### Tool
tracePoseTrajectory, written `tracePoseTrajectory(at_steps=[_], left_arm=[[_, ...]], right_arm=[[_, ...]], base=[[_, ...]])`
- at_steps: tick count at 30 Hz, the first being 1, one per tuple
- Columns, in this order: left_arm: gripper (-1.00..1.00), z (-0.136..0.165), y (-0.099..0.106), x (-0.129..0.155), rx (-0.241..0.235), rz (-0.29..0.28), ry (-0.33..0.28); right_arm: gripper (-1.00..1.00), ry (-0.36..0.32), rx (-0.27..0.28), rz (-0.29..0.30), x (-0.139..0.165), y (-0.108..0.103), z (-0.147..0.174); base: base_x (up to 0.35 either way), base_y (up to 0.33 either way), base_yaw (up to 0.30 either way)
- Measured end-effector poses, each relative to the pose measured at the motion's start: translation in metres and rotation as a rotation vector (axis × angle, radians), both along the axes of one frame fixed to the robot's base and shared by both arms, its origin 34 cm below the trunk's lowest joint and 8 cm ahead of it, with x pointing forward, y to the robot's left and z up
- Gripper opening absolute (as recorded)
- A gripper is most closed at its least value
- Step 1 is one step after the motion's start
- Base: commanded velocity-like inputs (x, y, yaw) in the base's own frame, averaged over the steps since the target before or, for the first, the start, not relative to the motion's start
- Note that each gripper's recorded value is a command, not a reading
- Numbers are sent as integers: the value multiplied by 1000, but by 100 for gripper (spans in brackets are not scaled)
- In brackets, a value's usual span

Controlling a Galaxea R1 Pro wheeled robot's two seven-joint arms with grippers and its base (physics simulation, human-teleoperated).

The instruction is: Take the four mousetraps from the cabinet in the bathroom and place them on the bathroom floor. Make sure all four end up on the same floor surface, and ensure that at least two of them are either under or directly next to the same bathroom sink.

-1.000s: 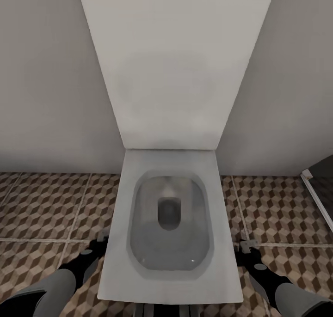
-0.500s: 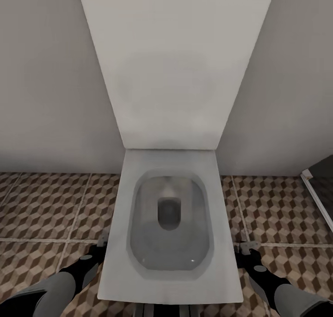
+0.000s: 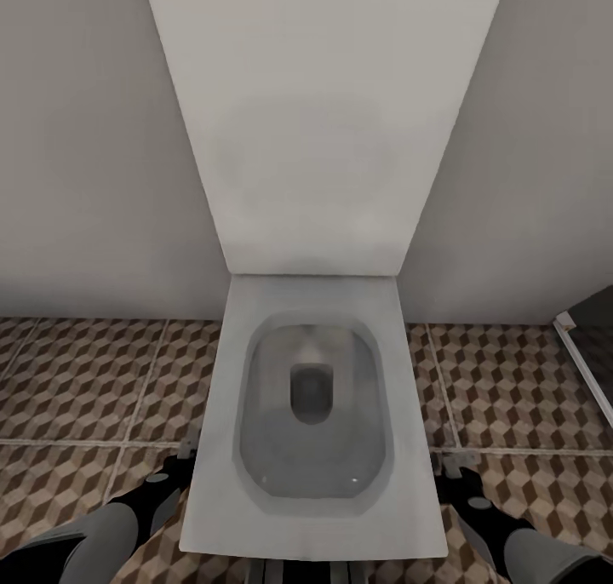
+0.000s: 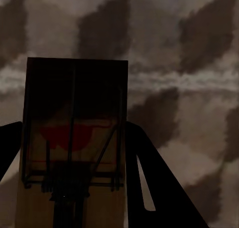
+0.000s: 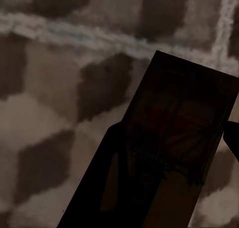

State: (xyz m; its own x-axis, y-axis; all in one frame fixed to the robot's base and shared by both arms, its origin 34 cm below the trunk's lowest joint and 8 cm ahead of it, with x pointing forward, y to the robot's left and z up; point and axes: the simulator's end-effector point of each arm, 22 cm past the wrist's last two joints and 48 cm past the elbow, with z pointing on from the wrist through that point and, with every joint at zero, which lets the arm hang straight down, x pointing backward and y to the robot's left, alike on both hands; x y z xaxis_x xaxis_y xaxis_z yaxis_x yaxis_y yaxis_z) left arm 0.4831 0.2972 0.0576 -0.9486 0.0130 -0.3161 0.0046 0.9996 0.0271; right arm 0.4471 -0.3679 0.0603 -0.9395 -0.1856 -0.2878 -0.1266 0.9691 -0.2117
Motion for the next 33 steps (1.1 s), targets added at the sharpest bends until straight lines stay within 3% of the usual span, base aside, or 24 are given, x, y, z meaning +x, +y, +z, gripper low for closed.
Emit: tracePoseTrajectory(at_steps=[28,33], left_arm=[[-100,0,0,0,0,1,0],[-100,0,0,0,0,1,1]], right_arm=[[-100,20,18,32,-8,6,-2],[-100,28,45,42,-12,13,-4]], base=[[0,0,0],[0,0,0]])
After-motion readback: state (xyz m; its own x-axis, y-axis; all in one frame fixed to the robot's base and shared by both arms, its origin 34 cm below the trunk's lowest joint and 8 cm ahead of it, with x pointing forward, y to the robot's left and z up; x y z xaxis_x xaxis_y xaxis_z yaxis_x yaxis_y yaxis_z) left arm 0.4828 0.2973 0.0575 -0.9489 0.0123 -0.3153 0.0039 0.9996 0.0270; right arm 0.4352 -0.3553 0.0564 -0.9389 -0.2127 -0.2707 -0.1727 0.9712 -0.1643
